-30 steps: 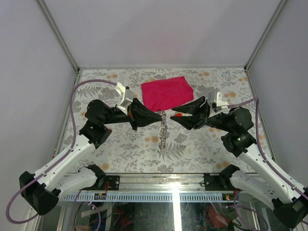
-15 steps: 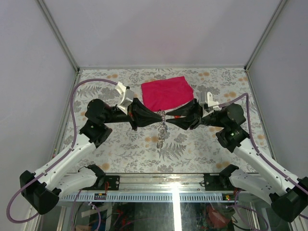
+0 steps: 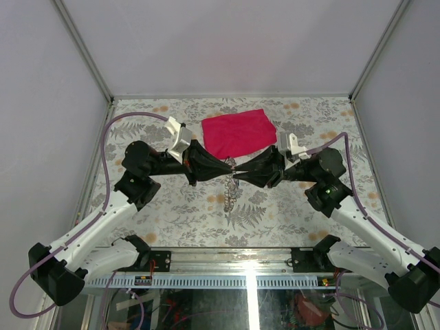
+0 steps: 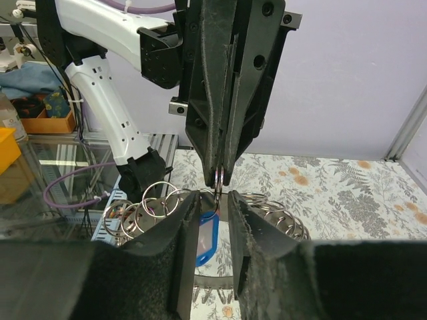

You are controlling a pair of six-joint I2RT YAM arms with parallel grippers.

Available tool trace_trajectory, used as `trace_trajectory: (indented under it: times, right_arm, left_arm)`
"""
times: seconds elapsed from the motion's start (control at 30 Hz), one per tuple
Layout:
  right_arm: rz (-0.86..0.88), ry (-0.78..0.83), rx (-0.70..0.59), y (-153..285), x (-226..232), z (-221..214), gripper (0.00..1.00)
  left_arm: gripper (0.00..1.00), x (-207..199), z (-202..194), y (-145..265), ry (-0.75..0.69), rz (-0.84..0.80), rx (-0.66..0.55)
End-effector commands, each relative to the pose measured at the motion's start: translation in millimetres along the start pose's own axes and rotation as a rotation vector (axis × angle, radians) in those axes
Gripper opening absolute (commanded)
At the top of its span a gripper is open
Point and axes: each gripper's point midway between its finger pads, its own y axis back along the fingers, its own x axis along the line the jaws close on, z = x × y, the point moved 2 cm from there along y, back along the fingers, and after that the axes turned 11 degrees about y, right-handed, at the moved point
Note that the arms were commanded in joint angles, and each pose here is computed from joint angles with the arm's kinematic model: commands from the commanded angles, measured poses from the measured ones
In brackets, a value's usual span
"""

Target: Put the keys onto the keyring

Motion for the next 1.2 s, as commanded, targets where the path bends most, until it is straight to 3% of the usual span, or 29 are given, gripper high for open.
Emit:
trace_trajectory:
  times: [0.0,0.17,0.3,0.4,0.53,0.67,1.0,1.17]
  right_arm:
    - [0.031,0.057,-0.054,-6.2,2.4,16.4,0.27]
    - [0.041,0.046,-0.046,-7.5,3.9,13.3,0.17]
    - [0.040,0.054,-0.037,-7.4,3.5,16.6,0.00]
    - [0.028,0.045,0.040,-4.7,1.1,13.2,0.00]
    - [0.014,0.050,0.146,2.3,-0.4,13.1,0.00]
    - [0.032,0.022,0.258,10.4,3.4,8.7,0.00]
    - [0.093,-0.274,0.646,29.8,9.1,-22.5,0.00]
    - [0.048,-0.293,0.789,32.6,2.5,-41.5,0.00]
  left_arm:
    - [0.00,-13.6,25.9,-1.9,-0.090,-0.041,-0.055]
    - [0.00,-13.7,26.3,-1.6,-0.093,-0.040,-0.055]
    - [0.00,-14.2,26.1,-1.5,-0.091,-0.040,-0.054]
    - [0.03,-13.9,24.9,-1.0,-0.091,-0.037,-0.049]
    - [0.19,-12.9,21.4,1.7,-0.096,-0.016,-0.036]
    - [0.29,-9.1,17.4,6.3,-0.100,0.033,-0.027]
    - [0.36,7.1,-1.8,19.8,-0.087,0.171,0.010]
    - [0.36,16.5,-15.6,30.5,-0.084,0.256,0.041]
